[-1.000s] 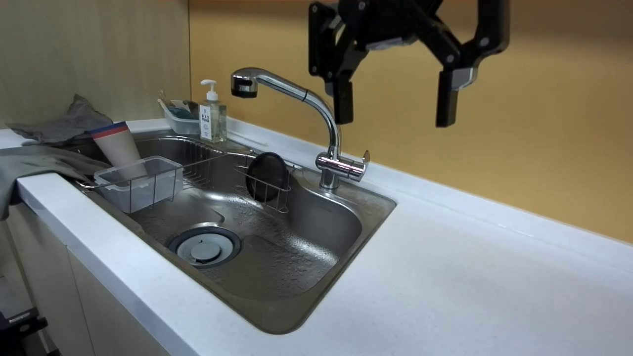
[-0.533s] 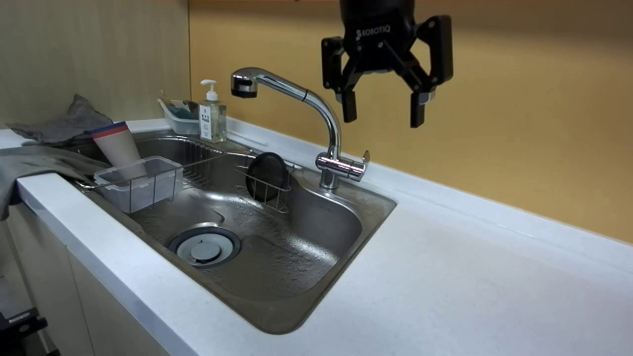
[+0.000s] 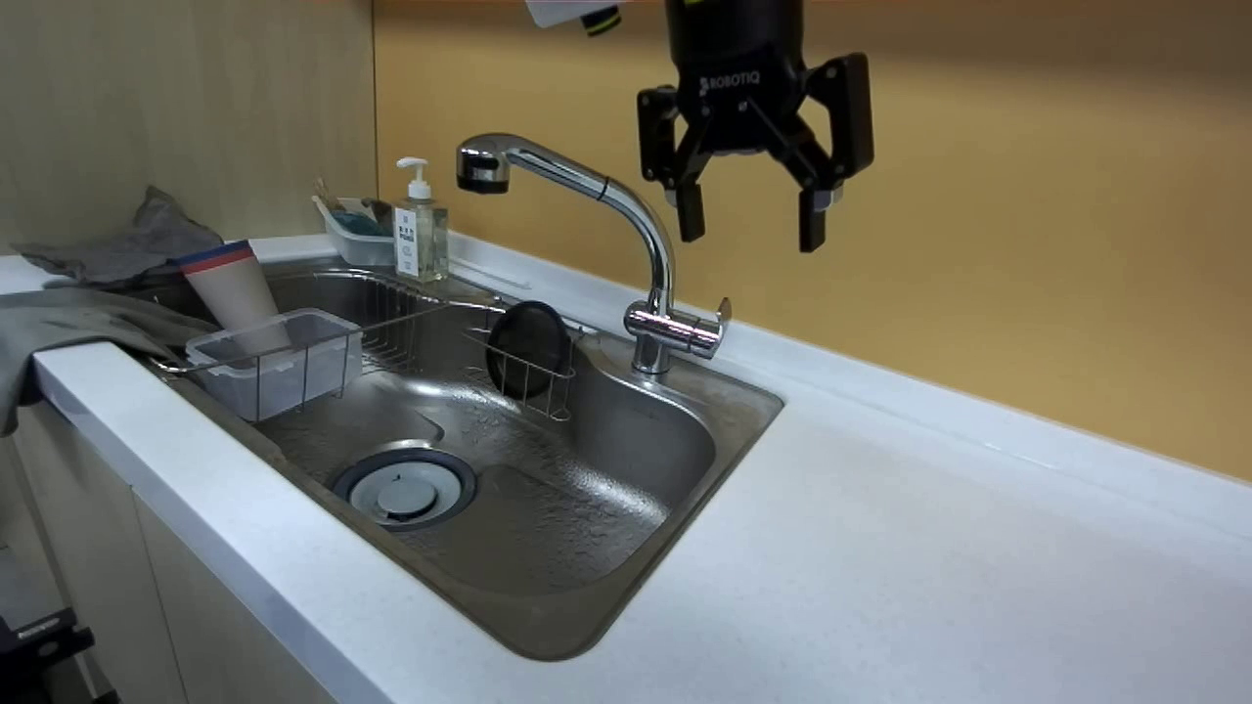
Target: Push the faucet handle to the right.
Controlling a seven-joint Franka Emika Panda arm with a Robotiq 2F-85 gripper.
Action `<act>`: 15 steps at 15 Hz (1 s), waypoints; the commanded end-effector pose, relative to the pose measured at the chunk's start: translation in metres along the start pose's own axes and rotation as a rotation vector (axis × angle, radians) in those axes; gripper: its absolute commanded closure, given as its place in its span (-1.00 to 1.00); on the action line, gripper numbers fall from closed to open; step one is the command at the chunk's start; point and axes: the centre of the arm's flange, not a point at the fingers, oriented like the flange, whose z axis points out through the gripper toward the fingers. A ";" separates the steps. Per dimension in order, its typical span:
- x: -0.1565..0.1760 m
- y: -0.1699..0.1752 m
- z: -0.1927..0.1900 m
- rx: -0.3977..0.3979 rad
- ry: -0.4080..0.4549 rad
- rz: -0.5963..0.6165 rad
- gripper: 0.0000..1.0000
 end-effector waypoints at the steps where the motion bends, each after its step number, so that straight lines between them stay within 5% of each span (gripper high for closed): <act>1: 0.016 -0.035 0.011 0.015 0.108 0.090 -1.00; 7: 0.040 -0.088 0.046 0.092 0.176 0.192 -1.00; 15: 0.065 -0.098 0.089 0.146 0.221 0.182 -1.00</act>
